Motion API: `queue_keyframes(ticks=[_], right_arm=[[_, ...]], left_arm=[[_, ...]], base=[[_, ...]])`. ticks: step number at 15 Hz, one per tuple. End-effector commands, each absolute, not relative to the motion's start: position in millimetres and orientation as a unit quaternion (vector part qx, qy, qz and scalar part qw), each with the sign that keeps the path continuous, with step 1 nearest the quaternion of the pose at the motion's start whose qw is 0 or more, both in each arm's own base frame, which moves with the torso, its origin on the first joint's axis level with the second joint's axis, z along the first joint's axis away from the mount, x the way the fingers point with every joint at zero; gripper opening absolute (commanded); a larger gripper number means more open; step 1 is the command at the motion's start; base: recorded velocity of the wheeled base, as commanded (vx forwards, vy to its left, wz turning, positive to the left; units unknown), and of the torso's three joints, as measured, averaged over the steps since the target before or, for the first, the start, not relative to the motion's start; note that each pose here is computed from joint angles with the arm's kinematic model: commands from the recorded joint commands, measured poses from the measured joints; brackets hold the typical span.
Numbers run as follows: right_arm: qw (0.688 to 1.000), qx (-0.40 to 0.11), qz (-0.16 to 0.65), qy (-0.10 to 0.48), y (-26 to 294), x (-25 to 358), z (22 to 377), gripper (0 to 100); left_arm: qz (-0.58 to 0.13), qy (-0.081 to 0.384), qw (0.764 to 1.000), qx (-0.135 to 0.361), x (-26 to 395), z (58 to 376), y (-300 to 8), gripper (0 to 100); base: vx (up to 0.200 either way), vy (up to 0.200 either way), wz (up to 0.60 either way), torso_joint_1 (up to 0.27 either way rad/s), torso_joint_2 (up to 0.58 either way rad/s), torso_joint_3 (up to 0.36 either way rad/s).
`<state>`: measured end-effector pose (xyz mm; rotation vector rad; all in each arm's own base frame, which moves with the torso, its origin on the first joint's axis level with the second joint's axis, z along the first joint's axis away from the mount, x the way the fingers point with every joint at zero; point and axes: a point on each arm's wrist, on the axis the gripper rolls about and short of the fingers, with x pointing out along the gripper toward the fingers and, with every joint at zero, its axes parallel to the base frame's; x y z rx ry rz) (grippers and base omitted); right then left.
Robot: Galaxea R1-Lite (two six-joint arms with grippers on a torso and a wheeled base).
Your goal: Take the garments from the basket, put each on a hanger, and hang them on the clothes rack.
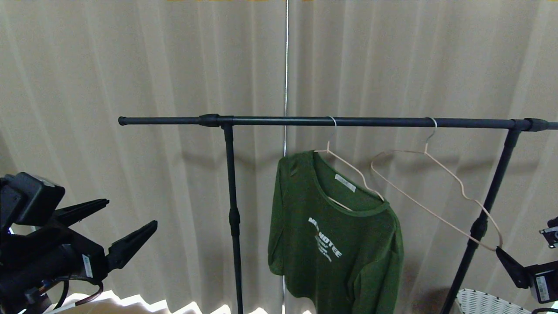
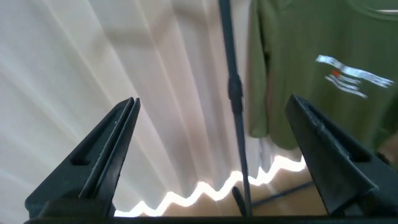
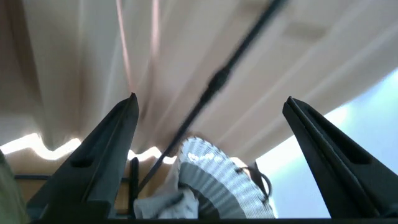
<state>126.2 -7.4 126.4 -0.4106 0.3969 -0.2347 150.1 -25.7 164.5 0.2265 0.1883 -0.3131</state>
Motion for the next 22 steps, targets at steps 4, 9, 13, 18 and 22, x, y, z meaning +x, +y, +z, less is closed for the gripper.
queue_keyframes(ticks=[4,9,13,18,22], right_arm=[[0.952,-0.203,-0.115,0.200,-7.6,125.4,124.2,100],[0.950,-0.204,-0.114,0.206,-7.5,122.8,120.5,100],[0.950,-0.204,-0.113,0.208,-7.5,121.5,119.1,100],[0.947,-0.217,-0.111,0.209,-7.6,121.8,119.1,100],[0.946,-0.218,-0.111,0.211,-7.6,122.1,118.7,100]], left_arm=[[-0.155,0.098,0.977,0.112,150.1,162.7,-25.5,100],[-0.155,0.102,0.976,0.113,148.0,160.2,-24.9,100],[-0.156,0.098,0.975,0.125,142.9,158.6,-24.2,100],[-0.158,0.098,0.975,0.126,142.7,158.4,-24.6,100],[-0.159,0.098,0.974,0.126,142.6,158.4,-24.8,100]], base=[[-0.200,0.000,0.00,0.001,0.00,0.004],[-0.160,0.000,0.00,-0.001,0.00,0.002],[0.000,0.000,0.00,0.000,0.00,0.000],[0.000,0.000,0.00,0.000,0.00,0.000],[0.000,0.000,0.00,0.000,0.00,0.000]])
